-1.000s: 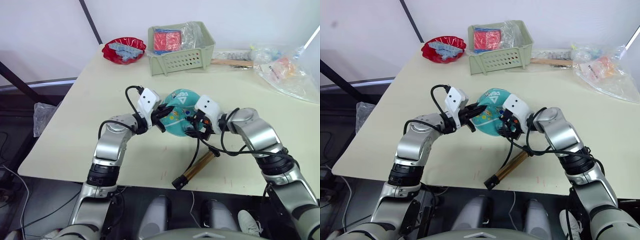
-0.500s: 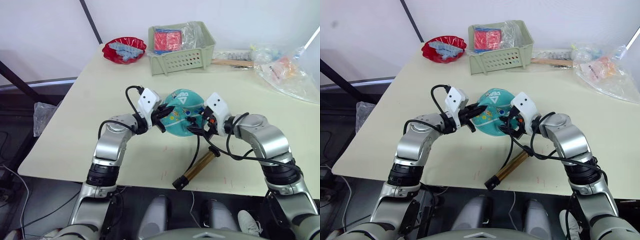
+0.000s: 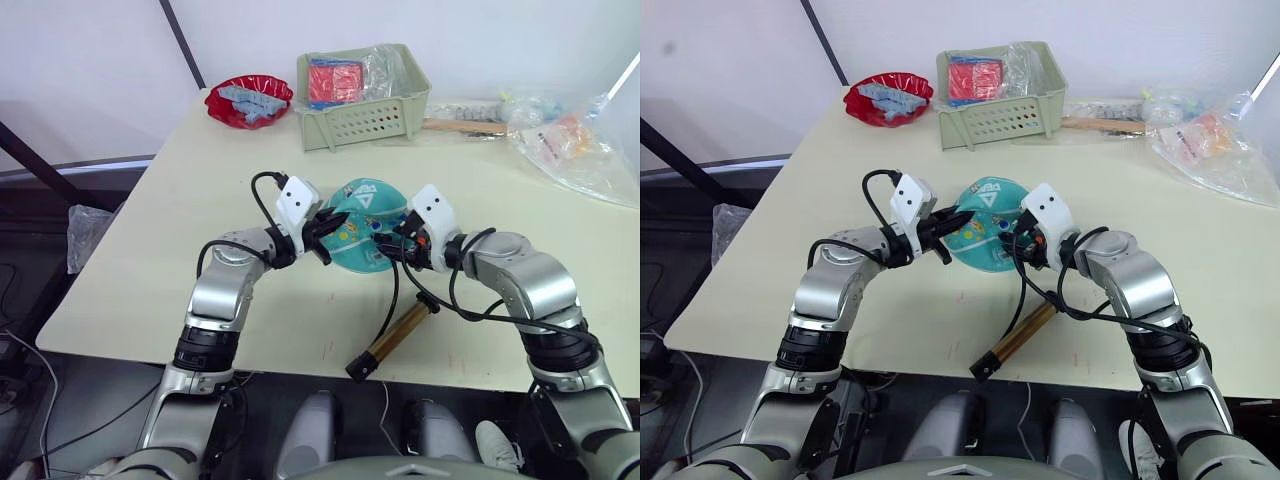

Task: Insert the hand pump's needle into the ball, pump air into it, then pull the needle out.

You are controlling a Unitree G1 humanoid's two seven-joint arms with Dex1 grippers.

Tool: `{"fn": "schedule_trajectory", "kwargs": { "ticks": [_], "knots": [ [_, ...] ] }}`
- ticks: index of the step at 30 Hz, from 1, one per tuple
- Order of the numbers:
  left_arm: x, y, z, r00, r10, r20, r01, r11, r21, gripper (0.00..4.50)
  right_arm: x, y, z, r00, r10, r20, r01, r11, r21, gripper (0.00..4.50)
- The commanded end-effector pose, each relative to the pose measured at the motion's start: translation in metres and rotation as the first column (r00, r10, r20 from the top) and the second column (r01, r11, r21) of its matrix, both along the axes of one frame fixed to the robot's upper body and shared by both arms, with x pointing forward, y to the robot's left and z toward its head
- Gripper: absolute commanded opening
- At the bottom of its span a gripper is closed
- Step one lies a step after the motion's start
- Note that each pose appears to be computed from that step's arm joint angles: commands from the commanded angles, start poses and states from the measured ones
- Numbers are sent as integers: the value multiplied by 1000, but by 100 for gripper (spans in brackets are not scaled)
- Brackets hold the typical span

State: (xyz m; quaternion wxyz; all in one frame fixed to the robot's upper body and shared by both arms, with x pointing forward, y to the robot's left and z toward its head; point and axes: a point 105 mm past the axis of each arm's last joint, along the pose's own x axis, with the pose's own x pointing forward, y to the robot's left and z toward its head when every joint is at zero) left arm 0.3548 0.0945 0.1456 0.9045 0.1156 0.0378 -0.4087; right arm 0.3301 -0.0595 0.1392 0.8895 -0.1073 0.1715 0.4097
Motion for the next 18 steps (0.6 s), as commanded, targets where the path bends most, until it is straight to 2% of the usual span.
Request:
{"fn": "schedule_trajectory", "kwargs": {
  "ticks": [1,9,10,11,14,18],
  "knots": [
    [-13,-17,-45,984,-69,-166,75,997,30,0,1,3,7,1000,0,17,-1,999,36,260],
    [-12,-17,-44,984,-68,-165,74,997,31,0,3,5,4,1000,-2,4,2,999,41,260],
    [-12,-17,-44,984,-68,-165,74,997,31,0,3,5,4,1000,-2,3,2,999,42,207],
    [-12,-17,-44,984,-67,-165,73,997,31,0,3,6,4,1000,-5,3,5,999,47,175],
    [-12,-16,-44,984,-67,-166,73,997,32,0,3,6,4,1000,-10,4,10,998,55,42],
    [-12,-16,-45,984,-66,-167,72,997,33,0,3,7,3,1000,-6,6,6,999,47,33]
  ]
}}
